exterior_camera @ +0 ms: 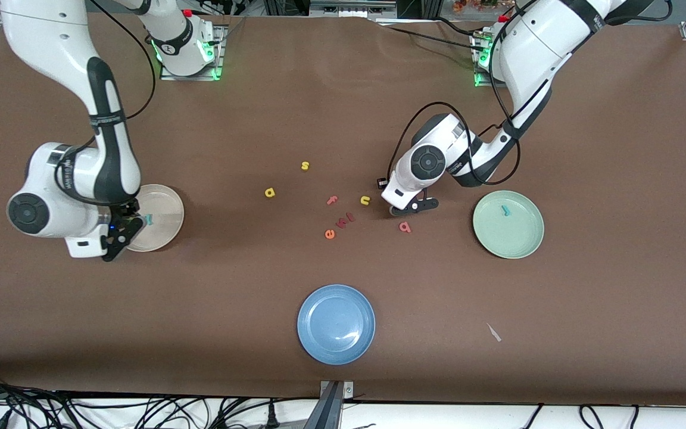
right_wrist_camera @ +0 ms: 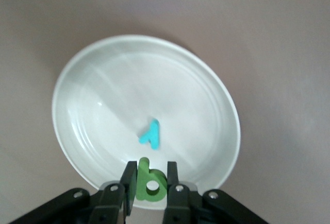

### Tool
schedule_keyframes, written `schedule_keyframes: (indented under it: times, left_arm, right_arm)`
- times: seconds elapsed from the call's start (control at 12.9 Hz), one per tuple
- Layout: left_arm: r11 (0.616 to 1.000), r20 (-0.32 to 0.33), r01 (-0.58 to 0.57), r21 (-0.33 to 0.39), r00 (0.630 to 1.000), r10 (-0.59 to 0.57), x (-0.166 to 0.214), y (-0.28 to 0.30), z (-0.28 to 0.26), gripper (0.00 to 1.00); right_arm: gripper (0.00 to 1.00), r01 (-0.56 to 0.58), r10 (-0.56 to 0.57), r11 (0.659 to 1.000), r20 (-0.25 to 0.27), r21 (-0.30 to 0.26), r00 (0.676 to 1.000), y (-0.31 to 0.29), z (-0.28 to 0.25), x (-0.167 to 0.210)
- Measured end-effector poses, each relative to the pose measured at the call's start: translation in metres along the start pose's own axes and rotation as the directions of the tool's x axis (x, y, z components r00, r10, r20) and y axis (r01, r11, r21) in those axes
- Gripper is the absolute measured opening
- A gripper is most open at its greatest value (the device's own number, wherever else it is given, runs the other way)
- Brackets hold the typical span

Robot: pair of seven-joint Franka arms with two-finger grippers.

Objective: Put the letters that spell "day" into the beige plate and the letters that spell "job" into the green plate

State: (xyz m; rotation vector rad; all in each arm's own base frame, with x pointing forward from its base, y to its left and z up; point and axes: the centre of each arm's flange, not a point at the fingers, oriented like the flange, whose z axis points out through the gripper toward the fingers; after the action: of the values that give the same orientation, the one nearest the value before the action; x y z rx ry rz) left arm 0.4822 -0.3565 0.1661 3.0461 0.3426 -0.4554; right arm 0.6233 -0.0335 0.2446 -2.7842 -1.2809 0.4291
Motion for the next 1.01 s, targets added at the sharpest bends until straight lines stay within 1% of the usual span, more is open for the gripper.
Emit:
schedule_keyframes:
  times: [0.08,0.16,0.31,0.39,0.47,0.54,0.62,0.7,0.78,0.85,1.01]
  left_arm:
    - [1.000,0.000,0.000,0.000,1.000,0.000,0.000,0.000,0.000,0.43]
    - [1.000,0.000,0.000,0.000,1.000,0.000,0.000,0.000,0.000,0.43]
    - [1.000,-0.001,-0.001,0.002,1.000,0.001,0.000,0.000,-0.002,0.25]
    - [1.000,-0.001,0.000,0.002,1.000,0.000,0.000,0.000,-0.002,0.25]
    - [1.000,-0.001,0.000,0.002,1.000,0.000,0.000,0.000,-0.002,0.25]
    - [1.000,-0.001,0.000,0.001,1.000,0.000,0.000,0.000,-0.002,0.25]
    - [1.000,-0.001,0.001,0.003,1.000,-0.001,0.000,-0.001,-0.002,0.25]
    - [1.000,0.004,0.003,0.012,1.000,-0.003,0.001,-0.003,-0.004,0.25]
    - [1.000,0.008,0.007,0.024,1.000,-0.008,0.002,-0.006,-0.009,0.25]
    - [0.999,0.005,0.013,0.034,1.000,-0.013,0.005,-0.010,-0.019,0.25]
    - [0.999,-0.021,0.020,0.047,1.000,-0.019,0.008,-0.016,-0.049,0.25]
  right_arm:
    - [0.33,-0.014,0.014,1.000,-0.004,0.009,1.000,0.004,0.003,-0.005]
    - [0.33,-0.018,0.018,1.000,-0.009,0.017,1.000,0.003,0.005,-0.004]
    - [0.49,-0.010,0.010,0.999,-0.005,0.032,1.000,-0.003,0.006,0.001]
    - [0.60,-0.009,0.009,0.999,-0.002,0.041,1.000,-0.006,0.007,0.004]
    - [0.69,-0.023,0.023,0.998,-0.002,0.057,1.000,-0.010,0.007,0.006]
    - [0.78,-0.064,0.064,0.995,-0.005,0.077,0.998,-0.014,0.005,0.009]
    - [0.90,-0.127,0.128,0.988,-0.005,0.092,0.992,-0.019,0.002,0.013]
    - [1.00,-0.200,0.201,0.975,0.001,0.100,0.980,-0.026,-0.003,0.018]
    - [1.00,-0.274,0.274,0.956,0.008,0.104,0.962,-0.035,-0.009,0.026]
    - [1.00,-0.349,0.349,0.931,0.013,0.107,0.937,-0.046,-0.015,0.035]
    - [1.00,-0.481,0.481,0.871,0.024,0.099,0.876,-0.077,-0.029,0.060]
